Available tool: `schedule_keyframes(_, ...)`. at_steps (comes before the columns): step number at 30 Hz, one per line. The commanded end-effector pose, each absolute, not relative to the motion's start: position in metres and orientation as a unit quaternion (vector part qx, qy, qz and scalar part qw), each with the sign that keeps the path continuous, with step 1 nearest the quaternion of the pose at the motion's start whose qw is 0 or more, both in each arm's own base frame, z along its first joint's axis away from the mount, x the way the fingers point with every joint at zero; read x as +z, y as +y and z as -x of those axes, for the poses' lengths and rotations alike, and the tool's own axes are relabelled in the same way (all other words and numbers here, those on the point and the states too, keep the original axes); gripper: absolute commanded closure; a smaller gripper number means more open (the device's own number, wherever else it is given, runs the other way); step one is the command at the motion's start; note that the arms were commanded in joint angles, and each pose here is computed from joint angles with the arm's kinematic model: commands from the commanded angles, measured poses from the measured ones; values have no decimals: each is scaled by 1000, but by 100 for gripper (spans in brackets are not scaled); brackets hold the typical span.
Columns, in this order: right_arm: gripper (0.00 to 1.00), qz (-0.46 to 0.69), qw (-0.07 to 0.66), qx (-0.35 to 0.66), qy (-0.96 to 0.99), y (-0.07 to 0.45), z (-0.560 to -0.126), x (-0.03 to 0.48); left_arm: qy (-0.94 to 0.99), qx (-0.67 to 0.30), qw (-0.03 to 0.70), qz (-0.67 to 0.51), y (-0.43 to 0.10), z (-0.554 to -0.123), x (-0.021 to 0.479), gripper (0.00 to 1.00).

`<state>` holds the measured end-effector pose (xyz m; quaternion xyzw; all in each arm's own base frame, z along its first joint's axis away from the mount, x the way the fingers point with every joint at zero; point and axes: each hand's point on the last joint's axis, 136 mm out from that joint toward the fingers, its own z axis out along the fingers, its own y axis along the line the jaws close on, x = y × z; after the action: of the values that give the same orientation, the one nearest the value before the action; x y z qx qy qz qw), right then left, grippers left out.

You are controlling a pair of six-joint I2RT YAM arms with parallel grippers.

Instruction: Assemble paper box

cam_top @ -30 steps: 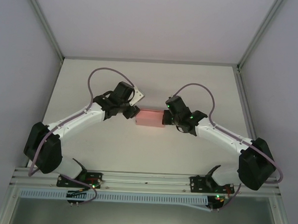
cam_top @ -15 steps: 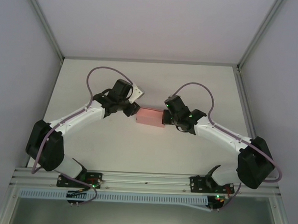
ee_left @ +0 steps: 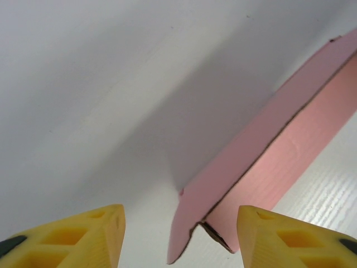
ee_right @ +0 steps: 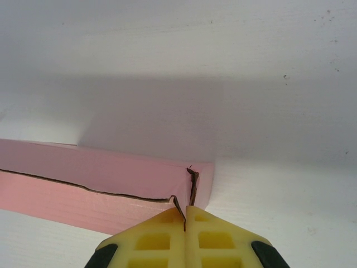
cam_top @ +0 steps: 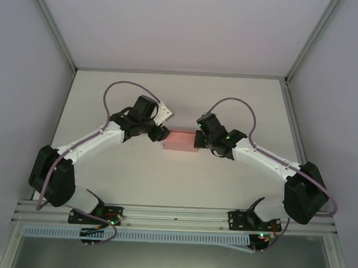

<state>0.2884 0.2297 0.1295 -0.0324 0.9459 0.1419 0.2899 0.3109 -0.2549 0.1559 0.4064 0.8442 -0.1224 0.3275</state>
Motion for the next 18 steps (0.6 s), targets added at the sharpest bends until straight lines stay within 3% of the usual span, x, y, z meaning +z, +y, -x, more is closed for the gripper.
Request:
schedule_keyframes(1,100,57,217,105,969,220,-262,95,832,-140,328,-425,-256,-303,156,45)
schedule_keyframes(2,100,57,217,105,969,220,-263,96,834,-138,327,-423,-254,-306,154,45)
schedule_keyframes(9,100,59,216,102,969,220,-263,95,843,-158,307,-413,-257,-314,146,73)
schedule_keyframes(13,100,60,213,101,970,219,-262,93,835,-183,309,-416,-265,-309,149,81)
schedule_keyframes(16,100,62,214,100,970,220,-262,94,835,-200,310,-408,-269,-308,153,95)
schedule_keyframes(18,100,61,214,97,970,220,-261,94,838,-216,308,-396,-272,-306,158,95)
